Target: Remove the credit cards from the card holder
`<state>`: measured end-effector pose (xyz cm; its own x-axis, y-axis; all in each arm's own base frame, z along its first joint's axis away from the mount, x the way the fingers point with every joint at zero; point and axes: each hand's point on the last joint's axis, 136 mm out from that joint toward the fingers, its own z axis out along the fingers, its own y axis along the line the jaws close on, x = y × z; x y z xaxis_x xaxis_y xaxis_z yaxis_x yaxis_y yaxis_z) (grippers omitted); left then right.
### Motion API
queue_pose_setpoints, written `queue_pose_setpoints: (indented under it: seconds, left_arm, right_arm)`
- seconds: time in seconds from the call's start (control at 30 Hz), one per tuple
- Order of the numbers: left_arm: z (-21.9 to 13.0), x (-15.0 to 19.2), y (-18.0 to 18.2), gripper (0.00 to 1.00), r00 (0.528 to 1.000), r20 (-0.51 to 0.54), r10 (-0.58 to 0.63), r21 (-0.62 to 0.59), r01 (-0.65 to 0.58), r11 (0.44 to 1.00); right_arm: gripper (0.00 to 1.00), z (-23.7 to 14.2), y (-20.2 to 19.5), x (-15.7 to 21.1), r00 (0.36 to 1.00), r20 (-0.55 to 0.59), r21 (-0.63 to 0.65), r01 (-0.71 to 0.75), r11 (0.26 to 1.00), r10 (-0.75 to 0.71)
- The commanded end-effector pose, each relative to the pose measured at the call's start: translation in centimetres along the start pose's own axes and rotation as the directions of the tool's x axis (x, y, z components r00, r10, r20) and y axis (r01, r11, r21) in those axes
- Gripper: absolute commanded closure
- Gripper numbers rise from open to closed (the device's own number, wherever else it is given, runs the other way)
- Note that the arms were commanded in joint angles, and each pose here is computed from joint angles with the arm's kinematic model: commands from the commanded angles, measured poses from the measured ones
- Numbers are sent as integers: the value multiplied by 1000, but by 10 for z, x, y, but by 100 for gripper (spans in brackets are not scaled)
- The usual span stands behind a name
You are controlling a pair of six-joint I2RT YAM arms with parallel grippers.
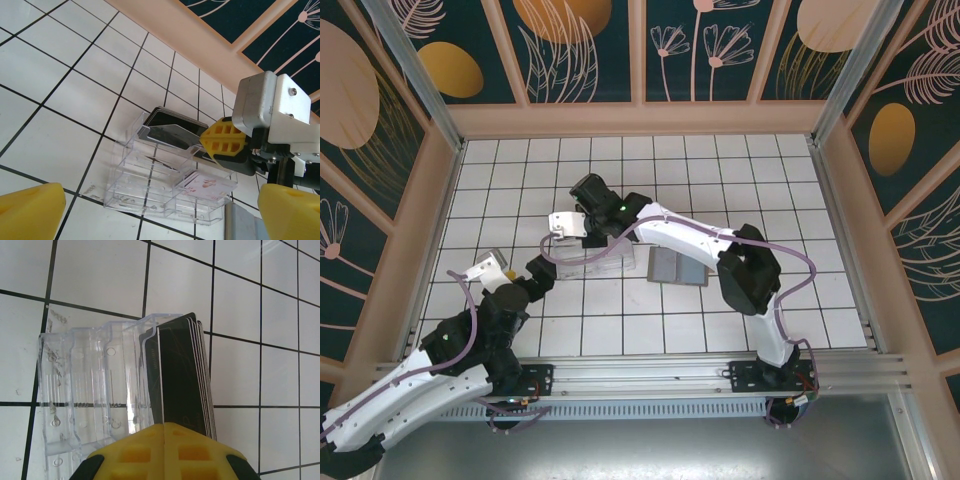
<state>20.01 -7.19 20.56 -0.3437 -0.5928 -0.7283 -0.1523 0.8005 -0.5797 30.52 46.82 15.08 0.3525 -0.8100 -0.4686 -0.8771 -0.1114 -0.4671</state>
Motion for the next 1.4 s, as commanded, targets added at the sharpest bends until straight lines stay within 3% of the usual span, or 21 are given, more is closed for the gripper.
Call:
queue_pose_setpoints:
  seconds: [0.0, 0.1, 0.17, 0.27, 0.6, 0.8, 0.9, 1.0, 1.1, 1.37]
  left_arm:
    - [2, 0, 6, 1, 1000, 19, 9, -27, -9, 1000]
    - [3, 1, 6, 1, 1000, 16, 9, -25, -9, 1000]
    - [3, 3, 7, 1, 1000, 12, 10, -24, -9, 1000]
    - [4, 5, 6, 1, 1000, 7, 9, -21, -9, 1000]
    - [5, 6, 6, 1, 1000, 0, 14, -16, -14, 1000]
    - [6, 8, 0, 1, 1000, -9, 18, 9, -17, 1000]
    - [9, 12, -8, 1, 999, -27, 36, 23, -35, 999]
    - [15, 18, -17, 1, 996, -52, 66, 30, -65, 997]
    - [23, 31, -33, 1, 990, -93, 102, 63, -96, 993]
    - [51, 74, -87, 1, 958, -231, 172, 182, -131, 975]
  right_arm:
    - [100, 6, -1, 0, 1000, -15, 6, 18, 1000, -18]
    - [96, 7, -2, 0, 1000, -19, 15, 10, 1000, -10]
    - [86, 7, -5, 0, 1000, -22, 29, 3, 1000, -2]
    - [80, 7, -10, -1, 1000, -19, 50, -4, 999, 5]
    - [77, 3, -25, -4, 999, -4, 106, -52, 993, 53]
    - [77, -33, -52, 0, 971, 109, 168, -228, 959, 212]
    - [77, -63, -64, 10, 921, 201, 186, -371, 910, 334]
    - [77, -93, -74, 32, 832, 291, 184, -532, 826, 472]
    - [77, -119, -80, 62, 693, 367, 171, -706, 688, 620]
    - [77, -165, -48, 160, 205, 453, 97, -979, 181, 868]
